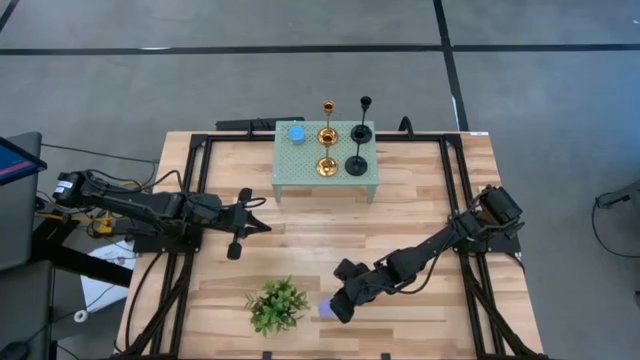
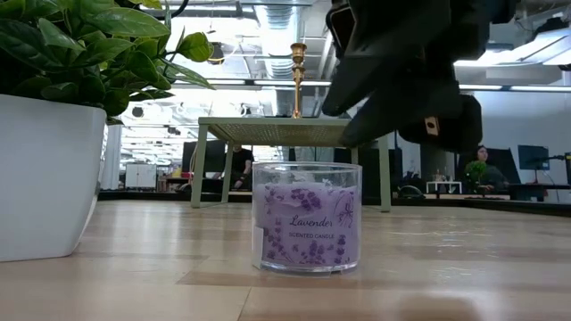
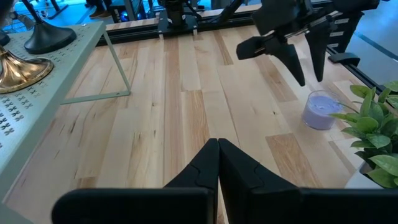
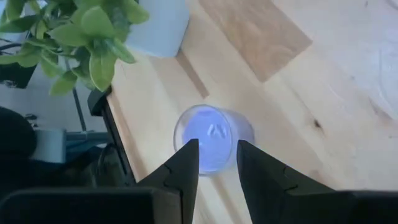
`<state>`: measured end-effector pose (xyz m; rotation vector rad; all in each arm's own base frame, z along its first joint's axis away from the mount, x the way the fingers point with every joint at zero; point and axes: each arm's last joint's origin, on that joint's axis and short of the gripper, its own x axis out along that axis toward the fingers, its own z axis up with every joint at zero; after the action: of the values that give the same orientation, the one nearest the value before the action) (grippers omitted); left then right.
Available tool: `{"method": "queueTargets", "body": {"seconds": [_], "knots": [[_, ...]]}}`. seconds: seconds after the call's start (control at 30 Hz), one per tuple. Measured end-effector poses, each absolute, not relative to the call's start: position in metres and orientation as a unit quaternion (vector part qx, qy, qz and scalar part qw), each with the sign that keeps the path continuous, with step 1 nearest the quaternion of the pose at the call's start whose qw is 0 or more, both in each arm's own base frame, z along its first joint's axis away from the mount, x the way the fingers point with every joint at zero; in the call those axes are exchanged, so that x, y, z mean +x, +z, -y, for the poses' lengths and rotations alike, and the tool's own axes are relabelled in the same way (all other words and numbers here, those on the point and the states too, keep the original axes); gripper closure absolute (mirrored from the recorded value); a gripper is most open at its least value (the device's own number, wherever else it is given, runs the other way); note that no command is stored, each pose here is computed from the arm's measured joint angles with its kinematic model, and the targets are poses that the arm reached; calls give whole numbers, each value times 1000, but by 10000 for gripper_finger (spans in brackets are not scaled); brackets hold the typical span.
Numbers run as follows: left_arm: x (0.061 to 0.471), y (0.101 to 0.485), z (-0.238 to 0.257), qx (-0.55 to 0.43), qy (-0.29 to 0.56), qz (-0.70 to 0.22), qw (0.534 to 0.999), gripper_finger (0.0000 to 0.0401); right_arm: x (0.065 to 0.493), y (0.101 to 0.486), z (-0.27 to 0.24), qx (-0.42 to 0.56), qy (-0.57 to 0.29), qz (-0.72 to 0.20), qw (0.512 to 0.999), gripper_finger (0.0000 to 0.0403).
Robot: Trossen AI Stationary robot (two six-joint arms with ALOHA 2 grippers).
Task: Pick & Place candle stick holders
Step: Put the violet candle on the shelf
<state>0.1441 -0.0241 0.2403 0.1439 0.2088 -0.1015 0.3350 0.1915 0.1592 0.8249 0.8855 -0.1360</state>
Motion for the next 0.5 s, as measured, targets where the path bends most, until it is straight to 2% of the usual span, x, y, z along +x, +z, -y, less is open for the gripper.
{"method": "queueTargets", "body": {"seconds": [0.3,0.5], "knots": [[144,240,24,72,-51,-104,991,393,336,159,-193,415,-73,-400,814,301],[144,240,24,72,-51,-104,991,393,335,156,-189,397,-78,-404,821,301]]}}
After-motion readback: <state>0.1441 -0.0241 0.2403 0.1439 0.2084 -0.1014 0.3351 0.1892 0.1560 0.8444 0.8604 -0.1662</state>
